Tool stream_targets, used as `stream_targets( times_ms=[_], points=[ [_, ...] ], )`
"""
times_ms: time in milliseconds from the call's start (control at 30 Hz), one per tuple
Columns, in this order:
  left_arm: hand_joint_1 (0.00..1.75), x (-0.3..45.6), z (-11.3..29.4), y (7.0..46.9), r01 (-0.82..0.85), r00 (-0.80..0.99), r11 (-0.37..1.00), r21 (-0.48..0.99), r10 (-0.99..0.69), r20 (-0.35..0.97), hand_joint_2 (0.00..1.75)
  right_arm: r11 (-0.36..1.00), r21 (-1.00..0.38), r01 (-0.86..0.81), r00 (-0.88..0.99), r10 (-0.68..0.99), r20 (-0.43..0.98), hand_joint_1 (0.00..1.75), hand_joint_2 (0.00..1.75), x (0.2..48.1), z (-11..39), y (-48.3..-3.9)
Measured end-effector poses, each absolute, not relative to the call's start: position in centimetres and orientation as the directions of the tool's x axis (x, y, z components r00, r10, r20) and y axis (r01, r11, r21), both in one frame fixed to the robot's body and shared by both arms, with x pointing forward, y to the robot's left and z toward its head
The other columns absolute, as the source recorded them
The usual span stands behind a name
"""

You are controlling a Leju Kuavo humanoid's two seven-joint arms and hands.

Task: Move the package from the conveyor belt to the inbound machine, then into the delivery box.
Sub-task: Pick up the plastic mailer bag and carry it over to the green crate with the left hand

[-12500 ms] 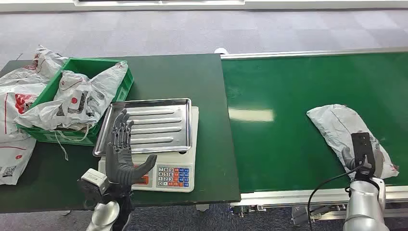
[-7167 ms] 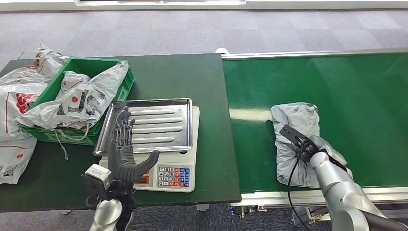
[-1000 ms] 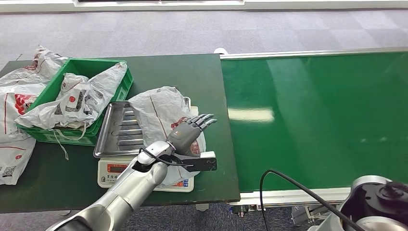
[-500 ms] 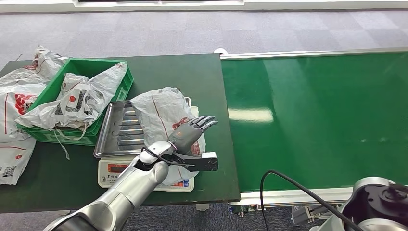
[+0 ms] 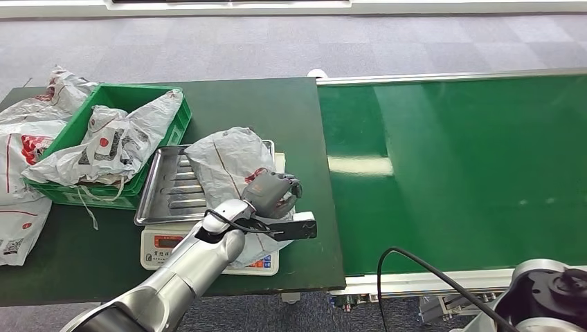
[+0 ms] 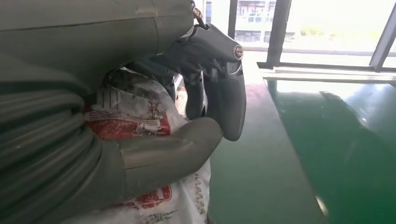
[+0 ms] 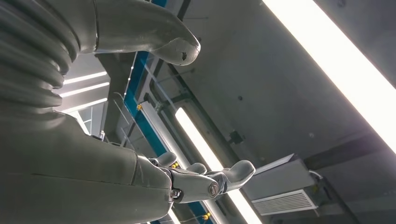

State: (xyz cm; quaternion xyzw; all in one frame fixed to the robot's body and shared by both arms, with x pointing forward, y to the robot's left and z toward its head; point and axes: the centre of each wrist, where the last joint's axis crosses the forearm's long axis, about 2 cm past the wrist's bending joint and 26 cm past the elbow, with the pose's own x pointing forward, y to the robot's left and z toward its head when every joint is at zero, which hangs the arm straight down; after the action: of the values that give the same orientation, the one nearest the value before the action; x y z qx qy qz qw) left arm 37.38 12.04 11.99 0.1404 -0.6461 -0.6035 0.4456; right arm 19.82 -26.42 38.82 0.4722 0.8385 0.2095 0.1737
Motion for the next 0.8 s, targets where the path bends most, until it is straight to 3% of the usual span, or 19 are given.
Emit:
stream_targets(
  times_ms=[433, 800],
  points=[
    [1.75, 37.9, 13.1, 12.5, 0.27, -0.559, 0.249, 0.93, -0.746, 0.362, 1.75, 0.466, 0.511, 0.722, -0.493, 0.865, -0.092, 0.0, 1.75, 19.8, 38.7, -26.5],
    [1.75, 38.4, 14.4, 13.8, 0.165, -0.546, 0.345, 0.924, -0.748, 0.377, 1.75, 0.468, 0.505, 0.726, -0.496, 0.864, -0.087, 0.0, 1.75, 19.8, 38.5, -26.5]
  ],
)
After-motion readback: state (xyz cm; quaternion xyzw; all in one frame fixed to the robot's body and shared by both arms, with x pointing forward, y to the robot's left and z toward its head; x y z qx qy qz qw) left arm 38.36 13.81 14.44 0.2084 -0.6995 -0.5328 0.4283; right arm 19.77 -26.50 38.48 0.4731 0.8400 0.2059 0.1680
